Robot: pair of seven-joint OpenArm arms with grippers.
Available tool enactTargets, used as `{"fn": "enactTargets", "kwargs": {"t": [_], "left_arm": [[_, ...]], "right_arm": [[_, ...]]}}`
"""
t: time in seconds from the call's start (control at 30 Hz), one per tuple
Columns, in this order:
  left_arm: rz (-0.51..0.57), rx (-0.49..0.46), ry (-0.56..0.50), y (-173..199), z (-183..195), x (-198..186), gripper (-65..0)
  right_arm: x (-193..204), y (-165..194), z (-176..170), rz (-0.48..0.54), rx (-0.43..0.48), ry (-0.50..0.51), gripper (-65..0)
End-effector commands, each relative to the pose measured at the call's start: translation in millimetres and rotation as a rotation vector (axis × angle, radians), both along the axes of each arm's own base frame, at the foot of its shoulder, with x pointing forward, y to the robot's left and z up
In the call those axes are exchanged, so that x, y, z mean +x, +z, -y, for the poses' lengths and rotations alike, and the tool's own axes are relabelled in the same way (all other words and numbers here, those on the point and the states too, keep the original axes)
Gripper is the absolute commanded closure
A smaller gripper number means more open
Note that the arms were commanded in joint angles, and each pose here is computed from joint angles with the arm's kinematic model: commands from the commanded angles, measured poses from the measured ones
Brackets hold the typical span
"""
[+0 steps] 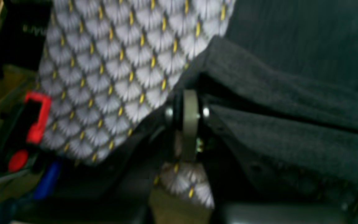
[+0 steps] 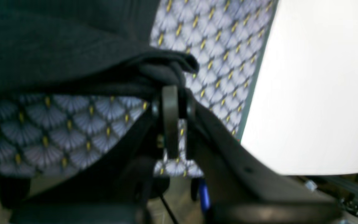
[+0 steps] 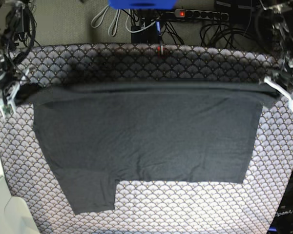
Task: Fold the T-shirt properly
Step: 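Pull the held shoulder edge back toward the collar with both grippers, then lift and shake the held edge with both grippers to flatten the shirt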
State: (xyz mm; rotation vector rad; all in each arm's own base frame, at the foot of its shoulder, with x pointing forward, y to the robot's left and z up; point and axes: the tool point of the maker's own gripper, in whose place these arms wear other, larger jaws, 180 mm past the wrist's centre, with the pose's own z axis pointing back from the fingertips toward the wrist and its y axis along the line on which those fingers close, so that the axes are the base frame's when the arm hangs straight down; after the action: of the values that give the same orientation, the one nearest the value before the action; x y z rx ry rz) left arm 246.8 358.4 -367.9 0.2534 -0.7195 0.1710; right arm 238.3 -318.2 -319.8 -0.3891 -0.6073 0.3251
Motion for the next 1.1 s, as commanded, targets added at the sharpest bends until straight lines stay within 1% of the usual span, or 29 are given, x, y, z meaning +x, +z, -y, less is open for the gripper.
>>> {"fn": "enactTargets", "kwargs": {"t": [0.0, 0.07, 0.17, 0.2, 0.37, 0.5, 0.57, 0.67, 0.73, 0.77, 0.83, 0.93, 1.0, 1.07], "left_arm": [[0.016, 0.030, 0.021, 8.6, -12.9, 6.7, -0.8], [-0.016, -0.001, 0.026, 1.8, -12.4, 19.7, -0.8], [-0.065, -0.021, -0.003, -2.9, -5.8, 39.2, -0.8], [-0.064, -0.022, -0.009, -0.8, -3.5, 44.2, -0.8], [-0.077, -0.027, -0.004, -1.7, -4.8, 44.5, -0.8], [-0.081, -0.015, -0.010, 0.2, -7.1, 44.1, -0.8], [-0.078, -0.007, -0.011, 2.7, -9.0, 44.2, -0.8], [-0.075, 0.013, -0.005, 9.1, -18.3, 46.0, -0.8], [-0.045, 0.016, -0.006, 19.4, -18.8, 57.3, -0.8], [-0.046, 0.013, -0.003, 21.0, -18.8, 59.4, -0.8], [-0.083, -0.002, 0.011, 20.1, -19.3, 57.0, -0.8], [-0.107, -0.008, 0.008, 15.6, -15.8, 51.6, -0.8], [-0.124, -0.010, 0.010, 10.2, -16.4, 44.6, -0.8], [-0.112, -0.010, 0.008, 9.7, -16.0, 44.6, -0.8]], "right_arm": [[13.2, 17.1, 7.0, 0.036, -0.043, -0.006, -0.2], [29.0, 27.5, 6.6, 0.030, -0.074, 0.015, -0.2], [45.6, 27.7, -2.1, 0.000, -0.082, 0.044, -0.2], [46.7, 28.5, -1.9, -0.001, -0.084, 0.044, -0.2], [35.1, 18.7, 1.8, -0.041, -0.099, 0.058, -0.2], [31.0, 13.3, -1.8, -0.034, -0.088, 0.082, -0.2], [32.1, 16.5, 1.8, -0.032, -0.100, 0.079, -0.2], [41.9, 25.8, 2.2, -0.001, -0.104, 0.080, -0.2], [54.2, 33.1, 0.5, 0.026, -0.098, 0.078, -0.2], [57.6, 30.0, -1.7, 0.009, -0.095, 0.081, -0.2], [62.5, 26.7, -2.9, -0.029, -0.103, 0.086, -0.2], [47.3, 13.7, 1.3, -0.084, -0.114, 0.087, -0.2], [39.6, 6.0, -1.7, -0.095, -0.108, 0.104, -0.2], [33.4, -0.9, -4.3, -0.104, -0.097, 0.115, -0.2]]}}
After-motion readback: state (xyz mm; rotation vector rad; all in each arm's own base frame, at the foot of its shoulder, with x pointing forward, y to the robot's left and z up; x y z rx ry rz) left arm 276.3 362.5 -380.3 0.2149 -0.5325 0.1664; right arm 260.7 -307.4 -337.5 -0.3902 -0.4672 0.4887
